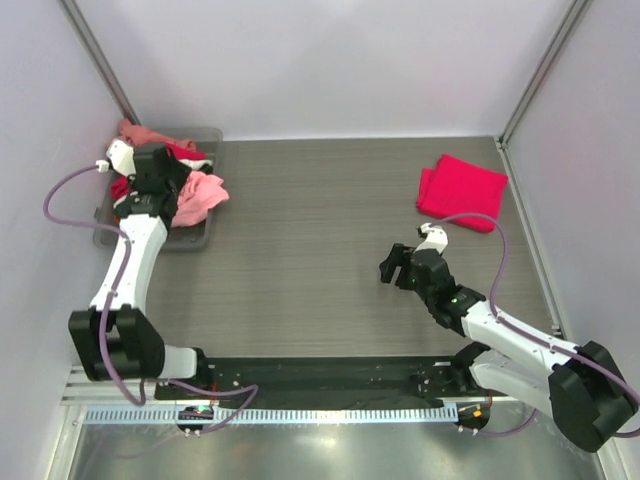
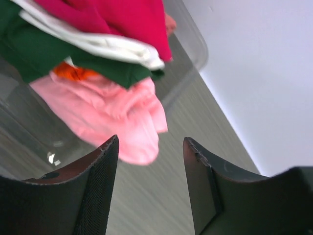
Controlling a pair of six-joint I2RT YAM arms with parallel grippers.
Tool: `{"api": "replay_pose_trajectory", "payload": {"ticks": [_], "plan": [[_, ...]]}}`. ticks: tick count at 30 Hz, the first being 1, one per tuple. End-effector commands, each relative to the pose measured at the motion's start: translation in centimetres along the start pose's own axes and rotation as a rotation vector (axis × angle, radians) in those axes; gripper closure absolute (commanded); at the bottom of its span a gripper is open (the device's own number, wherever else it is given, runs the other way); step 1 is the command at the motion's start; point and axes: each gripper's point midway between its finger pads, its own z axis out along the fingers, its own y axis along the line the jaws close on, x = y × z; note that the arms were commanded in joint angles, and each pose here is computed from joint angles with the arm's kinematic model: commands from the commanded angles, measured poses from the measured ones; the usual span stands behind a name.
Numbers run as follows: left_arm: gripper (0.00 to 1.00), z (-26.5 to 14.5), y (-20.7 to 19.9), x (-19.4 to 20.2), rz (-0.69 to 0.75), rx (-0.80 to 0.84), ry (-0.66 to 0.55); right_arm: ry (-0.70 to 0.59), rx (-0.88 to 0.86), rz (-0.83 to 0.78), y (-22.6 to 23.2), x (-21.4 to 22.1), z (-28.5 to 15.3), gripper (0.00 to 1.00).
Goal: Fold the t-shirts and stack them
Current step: Grab the tshirt from the pile
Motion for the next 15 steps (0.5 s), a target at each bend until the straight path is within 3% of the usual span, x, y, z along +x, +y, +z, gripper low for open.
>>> {"api": "replay_pose_trajectory", "payload": {"ticks": [1, 8, 14, 15], "plan": [[0.44, 3.4, 1.8, -2.4, -0.084, -0.134, -0.091, -0.038, -0.058, 0.007, 1.2, -1.1, -0.3, 0.21], [0.25, 9.4, 3.0, -4.7, -0.179, -0.242, -0.187, -0.042, -0.084, 0.009, 1.4, -1.0, -0.7, 0.22], [0.27, 13.6, 3.4, -5.5, -0.249, -0.206, -0.157, -0.049, -0.081, 0.008, 1.4, -1.2, -0.8, 0.22], [0.32, 14.8, 3.7, -4.4, -0.261, -0.202, -0.109, -0.047, -0.082, 0.008, 1.4, -1.2, -0.8, 0.22]]}}
